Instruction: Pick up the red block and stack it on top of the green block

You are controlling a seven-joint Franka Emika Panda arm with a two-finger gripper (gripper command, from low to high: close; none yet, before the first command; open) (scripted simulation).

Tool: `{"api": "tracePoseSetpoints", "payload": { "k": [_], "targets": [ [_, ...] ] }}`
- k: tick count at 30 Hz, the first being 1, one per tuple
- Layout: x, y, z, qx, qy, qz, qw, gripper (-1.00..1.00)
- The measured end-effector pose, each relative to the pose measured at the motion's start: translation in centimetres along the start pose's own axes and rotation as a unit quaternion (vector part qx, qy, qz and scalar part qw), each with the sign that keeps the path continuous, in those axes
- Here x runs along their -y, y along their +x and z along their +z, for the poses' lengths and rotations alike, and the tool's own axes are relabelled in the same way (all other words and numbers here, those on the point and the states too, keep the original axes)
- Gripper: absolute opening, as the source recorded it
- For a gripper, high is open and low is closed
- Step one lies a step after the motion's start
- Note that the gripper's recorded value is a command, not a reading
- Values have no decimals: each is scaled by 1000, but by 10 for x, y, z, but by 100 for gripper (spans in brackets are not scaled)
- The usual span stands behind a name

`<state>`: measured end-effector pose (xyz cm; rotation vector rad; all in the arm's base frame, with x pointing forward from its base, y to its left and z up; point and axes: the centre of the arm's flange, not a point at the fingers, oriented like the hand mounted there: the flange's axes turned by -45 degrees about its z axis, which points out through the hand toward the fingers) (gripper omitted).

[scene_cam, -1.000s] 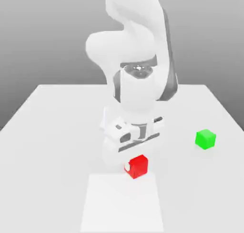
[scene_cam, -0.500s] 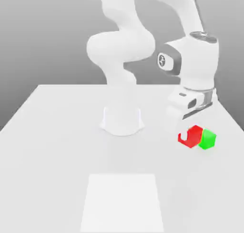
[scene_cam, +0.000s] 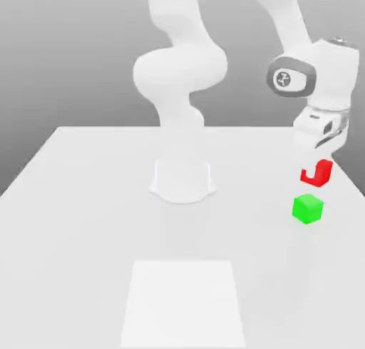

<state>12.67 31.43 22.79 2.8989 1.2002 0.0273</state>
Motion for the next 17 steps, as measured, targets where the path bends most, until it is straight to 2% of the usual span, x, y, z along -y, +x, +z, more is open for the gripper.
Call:
{"api": "tracePoseSetpoints", "payload": {
  "k": [16, 17],
  "targets": [
    [0, -4, 46, 6, 4, 2, 1000, -100],
    [0, -4, 49, 6, 4, 2, 1000, 100]
  ]
}}
